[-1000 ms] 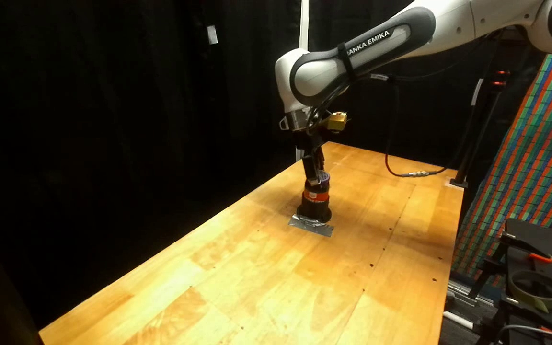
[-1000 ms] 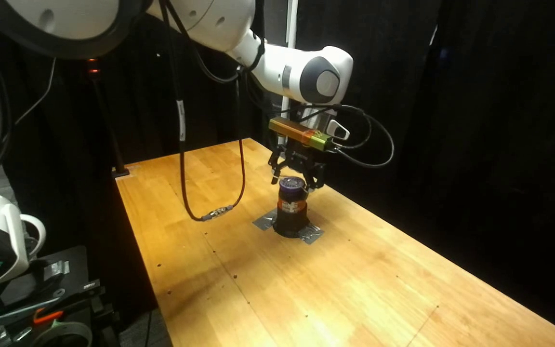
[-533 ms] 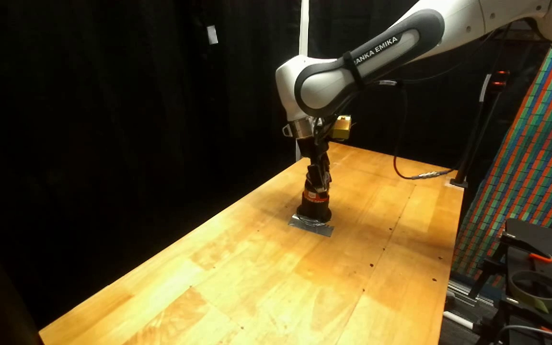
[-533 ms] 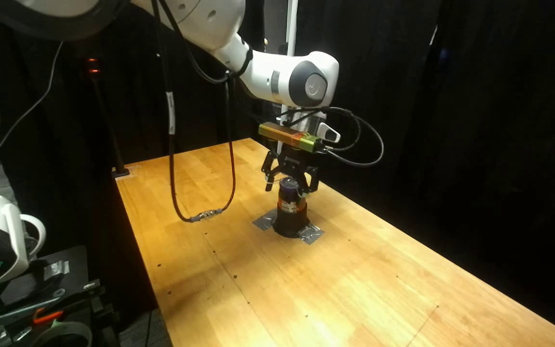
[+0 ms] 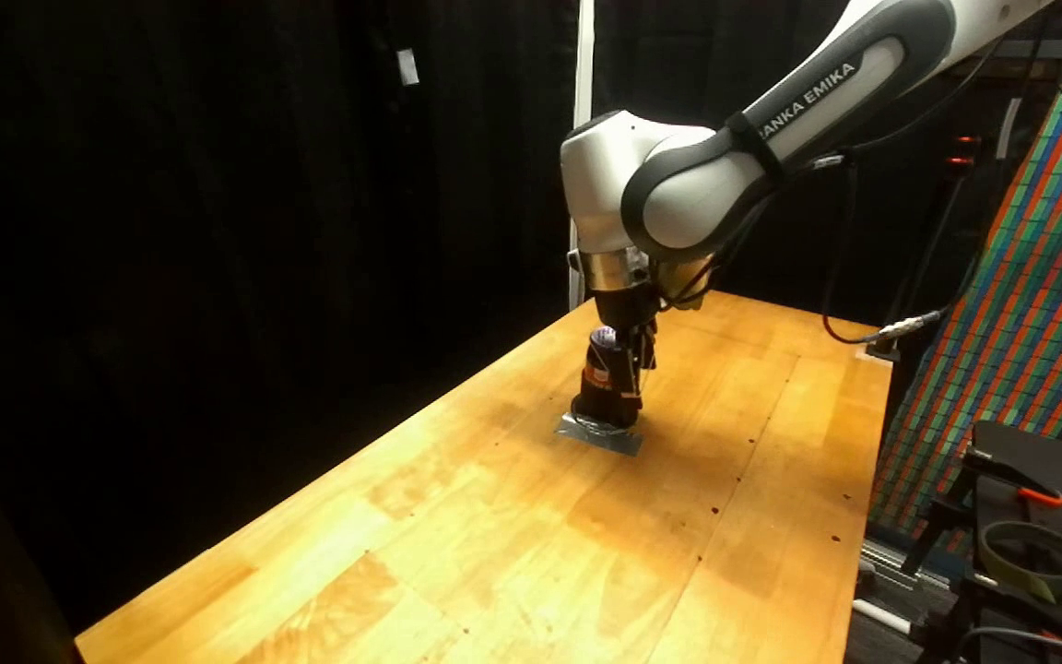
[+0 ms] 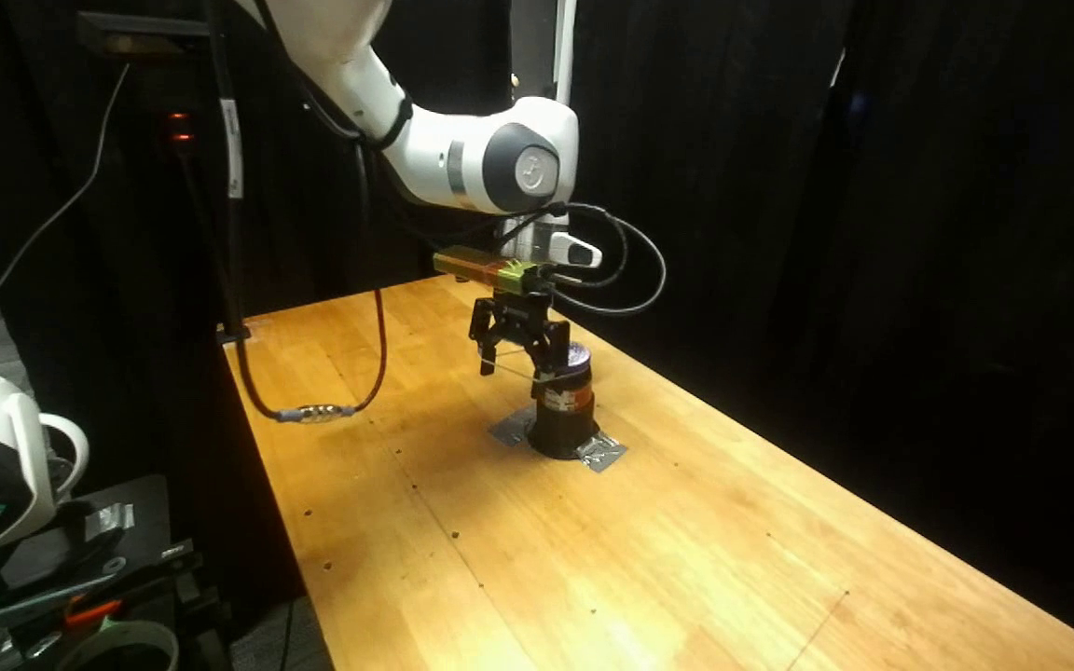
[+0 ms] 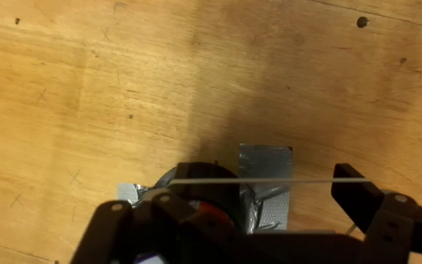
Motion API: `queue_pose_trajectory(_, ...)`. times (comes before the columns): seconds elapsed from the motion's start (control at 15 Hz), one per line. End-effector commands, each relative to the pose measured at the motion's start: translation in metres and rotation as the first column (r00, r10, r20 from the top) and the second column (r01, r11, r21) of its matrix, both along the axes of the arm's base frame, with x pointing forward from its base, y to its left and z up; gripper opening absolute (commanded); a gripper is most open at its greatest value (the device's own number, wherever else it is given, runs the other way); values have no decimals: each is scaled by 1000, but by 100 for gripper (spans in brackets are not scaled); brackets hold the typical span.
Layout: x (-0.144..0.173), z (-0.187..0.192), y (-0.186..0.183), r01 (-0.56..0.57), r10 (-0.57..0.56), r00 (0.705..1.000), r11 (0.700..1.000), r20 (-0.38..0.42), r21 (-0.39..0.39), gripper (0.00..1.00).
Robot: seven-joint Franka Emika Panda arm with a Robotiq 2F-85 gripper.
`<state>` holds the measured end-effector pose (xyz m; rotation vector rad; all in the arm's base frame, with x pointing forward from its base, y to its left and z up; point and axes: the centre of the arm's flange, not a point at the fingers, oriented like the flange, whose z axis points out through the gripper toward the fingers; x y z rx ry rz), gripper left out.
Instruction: Put the rubber band on the jar.
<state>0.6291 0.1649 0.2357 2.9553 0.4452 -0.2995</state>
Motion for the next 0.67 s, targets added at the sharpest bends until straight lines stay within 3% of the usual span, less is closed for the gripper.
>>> queue_pose_trajectory(0.0, -80, -6, 8, 61, -57, 990, 998, 131, -30, 100)
queue_pose_trajectory(0.07, -87, -9, 9, 81, -73, 981, 996, 181, -36, 100)
queue_pose_trajectory(0.13, -93, -13, 10, 96, -85, 971, 995, 224, -36, 75)
queue_pose_trajectory(0.27, -105, -21, 8, 154, -131, 932, 987, 338, -42, 68)
queue_pose_trajectory(0.6, -133, -38, -9, 251, -192, 790, 968, 582, -20, 28)
